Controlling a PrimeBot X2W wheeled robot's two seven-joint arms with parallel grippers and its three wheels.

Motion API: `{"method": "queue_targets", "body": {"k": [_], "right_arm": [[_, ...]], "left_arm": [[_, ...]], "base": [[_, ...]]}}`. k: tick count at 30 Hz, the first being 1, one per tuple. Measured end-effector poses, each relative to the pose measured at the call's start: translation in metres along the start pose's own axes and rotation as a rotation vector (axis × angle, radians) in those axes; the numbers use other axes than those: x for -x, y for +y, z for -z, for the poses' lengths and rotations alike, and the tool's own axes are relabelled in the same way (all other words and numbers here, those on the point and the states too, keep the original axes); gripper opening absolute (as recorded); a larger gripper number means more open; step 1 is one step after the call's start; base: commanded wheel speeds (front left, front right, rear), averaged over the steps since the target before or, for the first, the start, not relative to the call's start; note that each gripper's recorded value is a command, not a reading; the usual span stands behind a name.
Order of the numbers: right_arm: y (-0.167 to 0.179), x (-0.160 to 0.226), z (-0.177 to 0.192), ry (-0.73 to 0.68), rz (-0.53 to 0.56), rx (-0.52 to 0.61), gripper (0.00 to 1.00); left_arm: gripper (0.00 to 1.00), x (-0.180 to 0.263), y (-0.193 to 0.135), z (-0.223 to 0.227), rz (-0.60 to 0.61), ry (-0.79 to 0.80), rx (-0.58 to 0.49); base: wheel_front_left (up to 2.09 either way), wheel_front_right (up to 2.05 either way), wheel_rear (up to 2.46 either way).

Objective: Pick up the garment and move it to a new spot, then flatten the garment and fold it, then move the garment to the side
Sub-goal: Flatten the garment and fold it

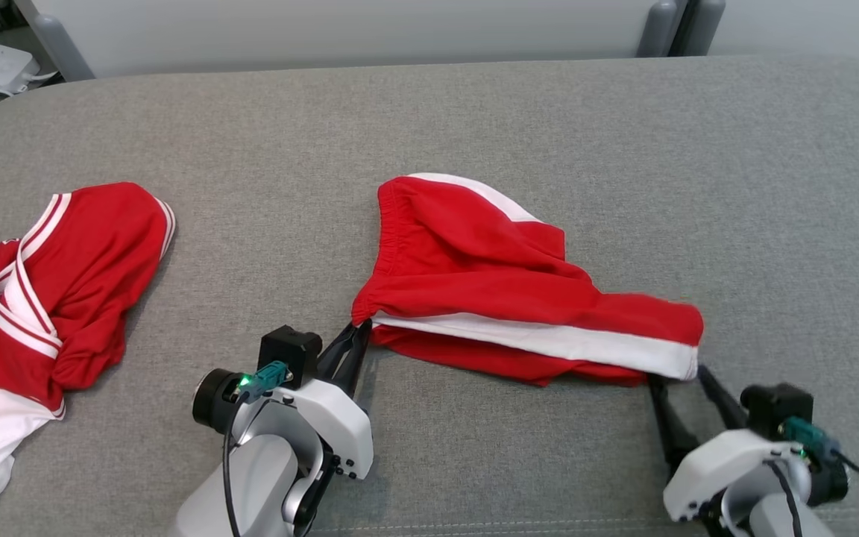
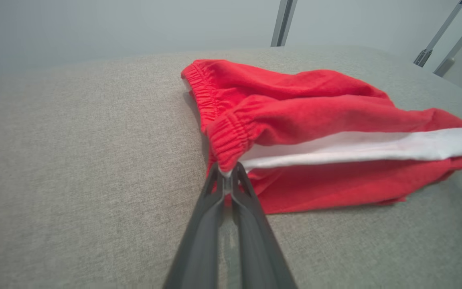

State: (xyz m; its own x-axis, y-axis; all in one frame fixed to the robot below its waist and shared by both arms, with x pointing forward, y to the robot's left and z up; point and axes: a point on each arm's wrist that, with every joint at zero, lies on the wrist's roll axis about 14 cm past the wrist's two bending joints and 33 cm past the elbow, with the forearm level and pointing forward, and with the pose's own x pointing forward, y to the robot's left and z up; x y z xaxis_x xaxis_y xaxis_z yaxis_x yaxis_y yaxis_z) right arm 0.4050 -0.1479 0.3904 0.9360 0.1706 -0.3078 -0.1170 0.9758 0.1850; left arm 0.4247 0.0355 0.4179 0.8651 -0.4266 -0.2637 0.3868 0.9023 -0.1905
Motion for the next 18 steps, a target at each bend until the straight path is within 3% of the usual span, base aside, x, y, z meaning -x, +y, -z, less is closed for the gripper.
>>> {"method": "queue_targets", "body": {"k": [3, 8, 18], "right_arm": [[0.011, 0.009, 0.013, 0.022, -0.029, -0.074, 1.0], [0.008, 0.012, 0.002, -0.022, -0.031, -0.188, 1.0], [0.014, 0.011, 0.0, -0.015, -0.064, -0.257, 1.0]], "left_arm": [[0.0, 0.003, 0.004, 0.001, -0.01, 0.0, 0.001], [0.0, 0.006, 0.012, 0.003, -0.03, 0.003, -0.002], [0.0, 0.005, 0.019, 0.0, -0.042, -0.007, -0.021]], "base": [[0.0, 0.0, 0.0], [0.0, 0.0, 0.0], [0.0, 0.0, 0.0]]}}
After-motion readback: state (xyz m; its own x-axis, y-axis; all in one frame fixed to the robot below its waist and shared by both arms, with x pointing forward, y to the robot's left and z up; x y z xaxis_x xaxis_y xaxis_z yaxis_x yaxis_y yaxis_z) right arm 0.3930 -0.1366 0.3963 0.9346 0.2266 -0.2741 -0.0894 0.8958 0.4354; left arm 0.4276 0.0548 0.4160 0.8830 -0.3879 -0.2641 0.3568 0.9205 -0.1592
